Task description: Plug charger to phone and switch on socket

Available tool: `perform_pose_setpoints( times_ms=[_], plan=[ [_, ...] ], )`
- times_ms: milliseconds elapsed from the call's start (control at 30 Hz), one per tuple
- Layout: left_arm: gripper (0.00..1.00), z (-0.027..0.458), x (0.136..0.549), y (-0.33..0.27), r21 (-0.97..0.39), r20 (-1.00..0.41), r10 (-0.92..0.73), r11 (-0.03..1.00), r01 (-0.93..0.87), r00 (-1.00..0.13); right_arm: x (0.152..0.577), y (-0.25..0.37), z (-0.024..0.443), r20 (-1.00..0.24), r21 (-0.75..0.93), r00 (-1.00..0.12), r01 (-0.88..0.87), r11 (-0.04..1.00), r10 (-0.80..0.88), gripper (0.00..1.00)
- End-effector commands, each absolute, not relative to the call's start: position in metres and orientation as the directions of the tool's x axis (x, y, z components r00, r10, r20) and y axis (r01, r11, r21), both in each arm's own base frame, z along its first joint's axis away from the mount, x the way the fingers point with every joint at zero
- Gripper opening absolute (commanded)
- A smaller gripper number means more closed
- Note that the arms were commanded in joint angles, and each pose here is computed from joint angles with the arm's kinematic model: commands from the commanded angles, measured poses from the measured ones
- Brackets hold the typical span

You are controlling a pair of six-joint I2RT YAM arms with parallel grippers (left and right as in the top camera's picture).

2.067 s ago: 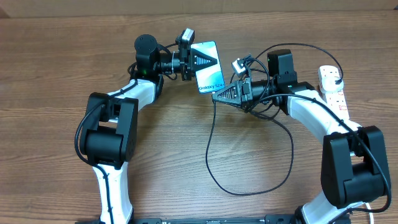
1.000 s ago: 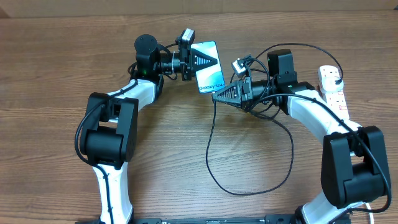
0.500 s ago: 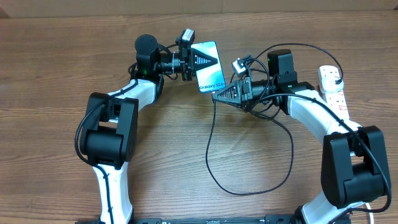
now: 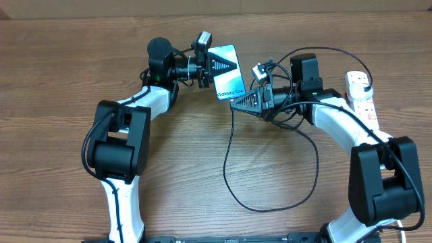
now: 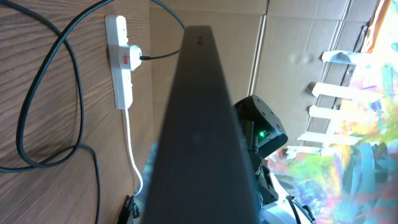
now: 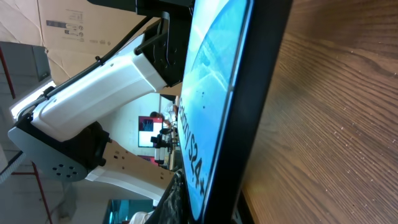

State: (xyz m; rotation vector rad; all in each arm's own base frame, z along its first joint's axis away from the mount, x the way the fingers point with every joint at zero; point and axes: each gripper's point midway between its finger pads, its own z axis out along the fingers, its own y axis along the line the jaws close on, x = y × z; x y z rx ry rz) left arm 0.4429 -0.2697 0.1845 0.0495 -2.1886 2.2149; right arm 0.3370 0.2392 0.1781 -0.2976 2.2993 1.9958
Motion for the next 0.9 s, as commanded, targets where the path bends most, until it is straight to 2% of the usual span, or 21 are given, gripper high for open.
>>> perform_pose_setpoints(
  times_ms=[0,367,867],
  plan=[
    [0.04,0.194,0.4368,-0.2782,-1.0,-0.024,0.024,-0.018,0.024,-0.999,0.3393,0.2393,0.1911,-0.232,0.963,-0.968,-0.242,0.121,-0.091,0.04],
    [0.05,0.1934,0.4305,-0.2771,-0.998,-0.059,0.061,-0.018,0.058,-0.996,0.3383,0.2389,0.194,-0.24,0.963,-0.966,-0.25,0.105,-0.098,0.04],
    [0.05,0.1938,0.4342,-0.2769,-1.0,0.001,0.041,-0.016,-0.001,-0.999,0.3418,0.2384,0.1883,-0.23,0.961,-0.97,-0.239,0.14,-0.08,0.04]
  ],
)
